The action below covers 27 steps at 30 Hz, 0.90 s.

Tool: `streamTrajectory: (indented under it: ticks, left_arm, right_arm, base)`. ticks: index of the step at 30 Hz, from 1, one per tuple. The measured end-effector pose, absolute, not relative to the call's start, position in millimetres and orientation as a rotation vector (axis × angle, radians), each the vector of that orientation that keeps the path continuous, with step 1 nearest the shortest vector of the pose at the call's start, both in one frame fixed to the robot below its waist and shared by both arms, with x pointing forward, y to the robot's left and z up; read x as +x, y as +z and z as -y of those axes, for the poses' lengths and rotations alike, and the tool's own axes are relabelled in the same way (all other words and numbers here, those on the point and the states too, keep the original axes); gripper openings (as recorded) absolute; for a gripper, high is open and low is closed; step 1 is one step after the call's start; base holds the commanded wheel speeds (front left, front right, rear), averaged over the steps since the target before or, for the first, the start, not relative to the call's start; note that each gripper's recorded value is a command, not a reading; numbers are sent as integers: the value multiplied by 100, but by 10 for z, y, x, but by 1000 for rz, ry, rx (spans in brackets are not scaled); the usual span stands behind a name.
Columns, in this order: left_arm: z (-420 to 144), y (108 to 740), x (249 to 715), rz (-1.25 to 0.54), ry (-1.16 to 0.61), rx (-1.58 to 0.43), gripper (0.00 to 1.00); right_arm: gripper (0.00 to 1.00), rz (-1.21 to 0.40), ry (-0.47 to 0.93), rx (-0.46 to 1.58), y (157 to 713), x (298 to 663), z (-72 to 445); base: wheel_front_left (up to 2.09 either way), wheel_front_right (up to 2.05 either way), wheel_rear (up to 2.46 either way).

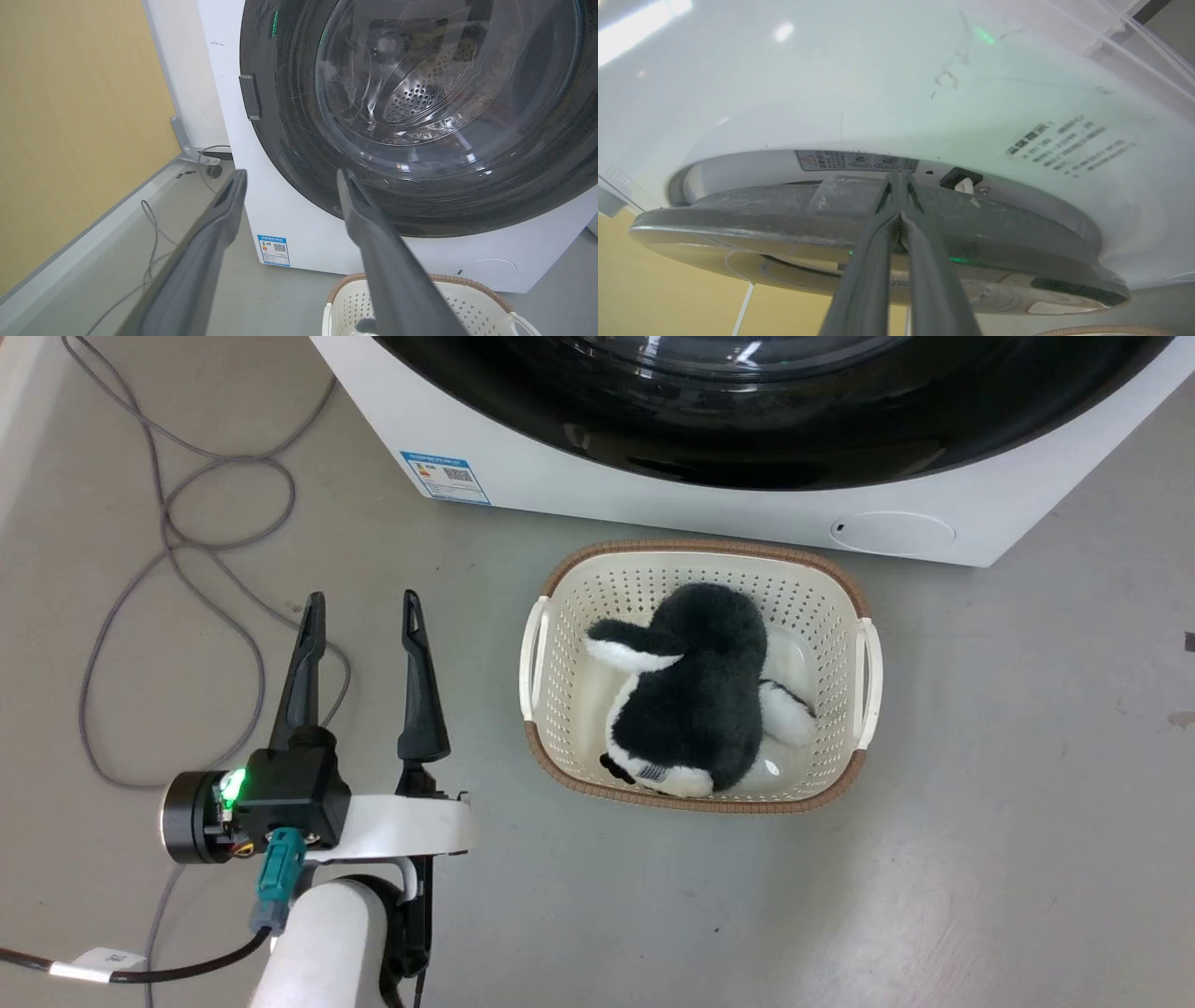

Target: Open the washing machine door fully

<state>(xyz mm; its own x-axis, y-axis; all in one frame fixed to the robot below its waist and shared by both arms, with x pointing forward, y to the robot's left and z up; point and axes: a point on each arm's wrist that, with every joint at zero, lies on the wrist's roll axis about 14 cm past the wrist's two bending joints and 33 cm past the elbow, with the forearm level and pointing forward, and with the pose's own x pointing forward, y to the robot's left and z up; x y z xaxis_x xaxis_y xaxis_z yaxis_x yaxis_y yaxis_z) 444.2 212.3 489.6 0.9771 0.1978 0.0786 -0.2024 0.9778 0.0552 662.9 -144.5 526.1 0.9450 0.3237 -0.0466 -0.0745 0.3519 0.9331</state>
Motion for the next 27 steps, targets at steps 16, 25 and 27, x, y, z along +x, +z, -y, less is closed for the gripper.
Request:
streamTrajectory:
  ticks: [16,25,27]
  left_arm:
    - [-2109,4964,4444,90,198,52,100]
    - [-2081,5034,4436,107,186,46,100]
    - [-2088,5071,4428,116,189,45,100]
  right_arm:
    - [0,-330,326,1187,5278,6502,1391]
    - [0,-349,350,1197,5284,6314,1364]
    - [0,-355,355,1199,5284,6251,1356]
  base:
    - [0,0,0]
    - [0,0,0]
    - [0,0,0]
